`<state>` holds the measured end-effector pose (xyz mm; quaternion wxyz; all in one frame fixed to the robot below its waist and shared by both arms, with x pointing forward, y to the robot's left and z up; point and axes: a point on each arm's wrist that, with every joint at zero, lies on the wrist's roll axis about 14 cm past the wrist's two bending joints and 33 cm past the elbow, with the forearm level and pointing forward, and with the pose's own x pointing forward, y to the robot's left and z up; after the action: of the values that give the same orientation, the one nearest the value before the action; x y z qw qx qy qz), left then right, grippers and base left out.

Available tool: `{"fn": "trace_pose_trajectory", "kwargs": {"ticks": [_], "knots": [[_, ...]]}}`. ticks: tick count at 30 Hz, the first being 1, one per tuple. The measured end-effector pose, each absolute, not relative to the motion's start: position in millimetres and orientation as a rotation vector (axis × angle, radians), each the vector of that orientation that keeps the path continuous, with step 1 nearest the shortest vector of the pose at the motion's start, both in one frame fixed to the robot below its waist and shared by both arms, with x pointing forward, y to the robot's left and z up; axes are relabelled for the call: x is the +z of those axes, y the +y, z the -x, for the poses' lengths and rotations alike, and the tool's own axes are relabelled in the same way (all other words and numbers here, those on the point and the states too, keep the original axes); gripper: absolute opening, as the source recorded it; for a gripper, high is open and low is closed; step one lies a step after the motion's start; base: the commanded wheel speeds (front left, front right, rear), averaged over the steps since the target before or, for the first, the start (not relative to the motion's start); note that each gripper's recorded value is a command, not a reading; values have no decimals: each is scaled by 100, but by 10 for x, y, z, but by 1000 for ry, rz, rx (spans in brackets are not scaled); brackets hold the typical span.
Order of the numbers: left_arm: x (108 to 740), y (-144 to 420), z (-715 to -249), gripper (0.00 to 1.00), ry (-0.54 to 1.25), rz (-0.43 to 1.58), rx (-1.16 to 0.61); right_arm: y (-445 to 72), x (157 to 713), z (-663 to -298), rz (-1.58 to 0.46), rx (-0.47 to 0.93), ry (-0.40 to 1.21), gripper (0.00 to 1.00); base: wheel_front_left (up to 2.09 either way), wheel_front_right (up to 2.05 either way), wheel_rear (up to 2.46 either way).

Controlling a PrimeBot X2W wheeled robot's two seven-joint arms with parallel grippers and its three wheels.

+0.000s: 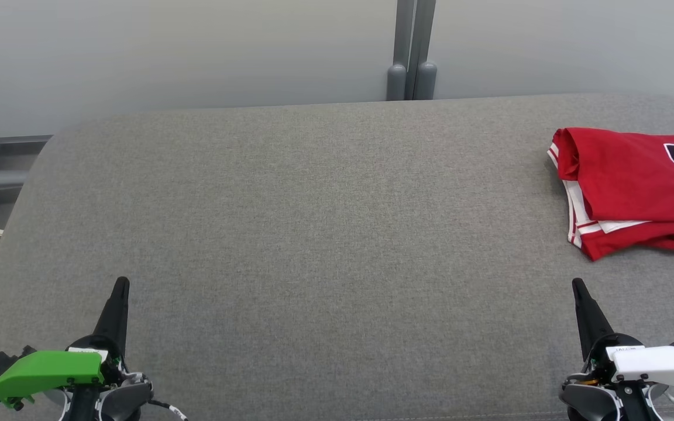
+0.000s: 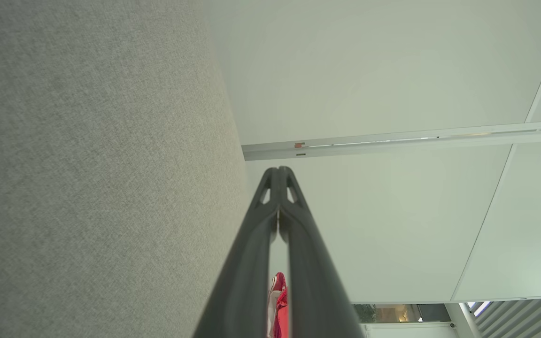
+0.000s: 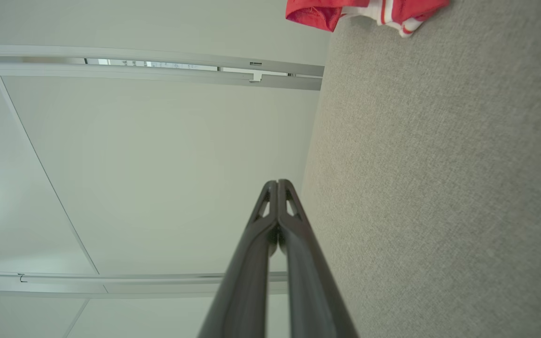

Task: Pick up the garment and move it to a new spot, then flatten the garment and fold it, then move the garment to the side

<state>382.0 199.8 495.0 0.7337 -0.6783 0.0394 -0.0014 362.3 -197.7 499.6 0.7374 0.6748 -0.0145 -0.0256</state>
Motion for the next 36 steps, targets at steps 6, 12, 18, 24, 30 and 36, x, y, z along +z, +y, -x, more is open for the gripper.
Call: {"fn": "trace_pose_trajectory", "kwargs": {"ticks": [6,12,18,24,30,36], "knots": [[4992,2000,-3838,0,72,1530,-19,-1982,5008,-3626,-1523,-54,-37,0,0,0,0],[5033,1999,-3858,0,62,1559,-35,-1989,5022,-3629,-1560,-52,-44,0,0,0,0],[5055,2000,-3867,0,53,1577,-41,-1991,5038,-3637,-1575,-49,-49,0,0,0,0],[5055,2000,-3867,0,53,1577,-42,-1991,5038,-3637,-1575,-49,-48,0,0,0,0],[5056,2000,-3867,0,53,1577,-42,-1992,5038,-3637,-1575,-49,-49,0,0,0,0],[5056,2000,-3867,0,53,1577,-42,-1992,5038,-3637,-1575,-49,-49,0,0,0,0]]}}
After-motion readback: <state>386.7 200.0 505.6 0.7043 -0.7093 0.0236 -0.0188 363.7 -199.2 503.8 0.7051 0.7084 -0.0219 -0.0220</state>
